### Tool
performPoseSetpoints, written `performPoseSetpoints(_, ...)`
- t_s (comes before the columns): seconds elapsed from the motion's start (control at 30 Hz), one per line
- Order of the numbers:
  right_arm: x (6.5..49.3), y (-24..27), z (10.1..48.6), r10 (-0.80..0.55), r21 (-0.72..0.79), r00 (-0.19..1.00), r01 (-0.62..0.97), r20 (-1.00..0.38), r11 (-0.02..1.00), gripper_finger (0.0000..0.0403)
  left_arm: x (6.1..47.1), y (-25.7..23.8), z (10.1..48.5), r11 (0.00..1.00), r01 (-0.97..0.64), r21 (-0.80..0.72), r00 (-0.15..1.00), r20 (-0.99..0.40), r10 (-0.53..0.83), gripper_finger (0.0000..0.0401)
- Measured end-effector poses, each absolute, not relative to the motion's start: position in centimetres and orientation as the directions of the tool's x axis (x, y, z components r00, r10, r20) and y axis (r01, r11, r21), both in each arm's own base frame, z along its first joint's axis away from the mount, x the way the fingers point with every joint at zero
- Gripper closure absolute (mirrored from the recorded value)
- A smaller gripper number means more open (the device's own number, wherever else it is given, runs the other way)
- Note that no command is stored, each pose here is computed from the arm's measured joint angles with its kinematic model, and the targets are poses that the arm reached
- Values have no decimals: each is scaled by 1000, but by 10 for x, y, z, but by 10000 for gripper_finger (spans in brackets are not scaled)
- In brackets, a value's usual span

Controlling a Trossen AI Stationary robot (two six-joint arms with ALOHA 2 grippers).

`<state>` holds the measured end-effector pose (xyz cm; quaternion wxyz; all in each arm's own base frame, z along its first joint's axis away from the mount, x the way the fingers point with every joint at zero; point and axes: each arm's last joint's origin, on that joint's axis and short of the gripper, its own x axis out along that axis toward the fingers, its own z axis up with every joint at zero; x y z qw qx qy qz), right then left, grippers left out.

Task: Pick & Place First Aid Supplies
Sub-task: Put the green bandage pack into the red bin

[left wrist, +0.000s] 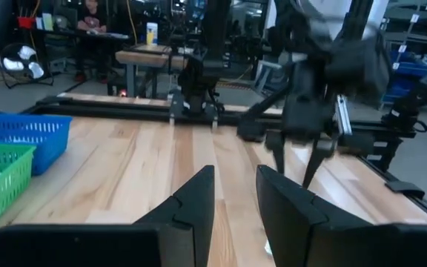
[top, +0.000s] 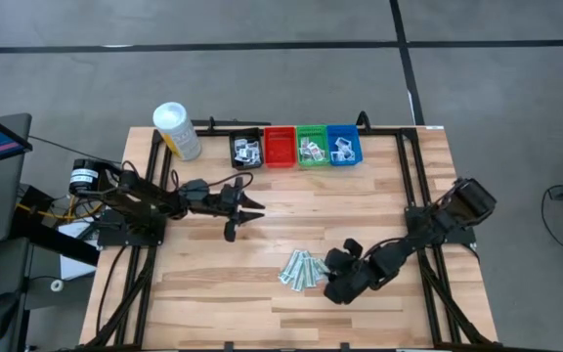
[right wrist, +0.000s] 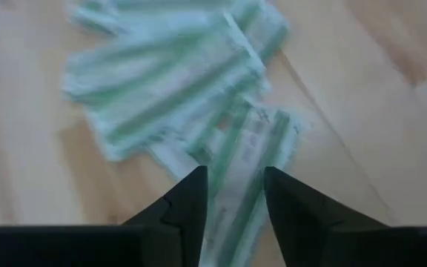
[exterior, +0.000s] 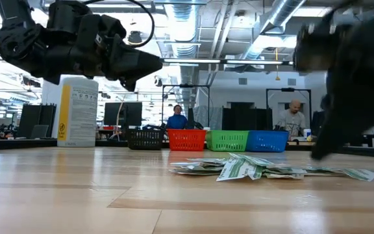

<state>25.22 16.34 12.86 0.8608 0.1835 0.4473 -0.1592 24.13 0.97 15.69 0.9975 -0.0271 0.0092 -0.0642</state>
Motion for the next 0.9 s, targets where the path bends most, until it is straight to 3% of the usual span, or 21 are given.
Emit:
performPoseSetpoints(0.23,254,164,108,-61,179,442,481,-895,858,248,246,10,162,990,129,-49,992,7,-129,299)
performPoseSetpoints(0.4,252,166,106,-81,140,453,435,-888,890,239,246,10,162,990,129,-49,992,6,-129,299)
performPoseSetpoints(0.9,255,161,105,-133,14,480,290,-867,957,269,246,10,162,990,129,-49,992,6,-129,299)
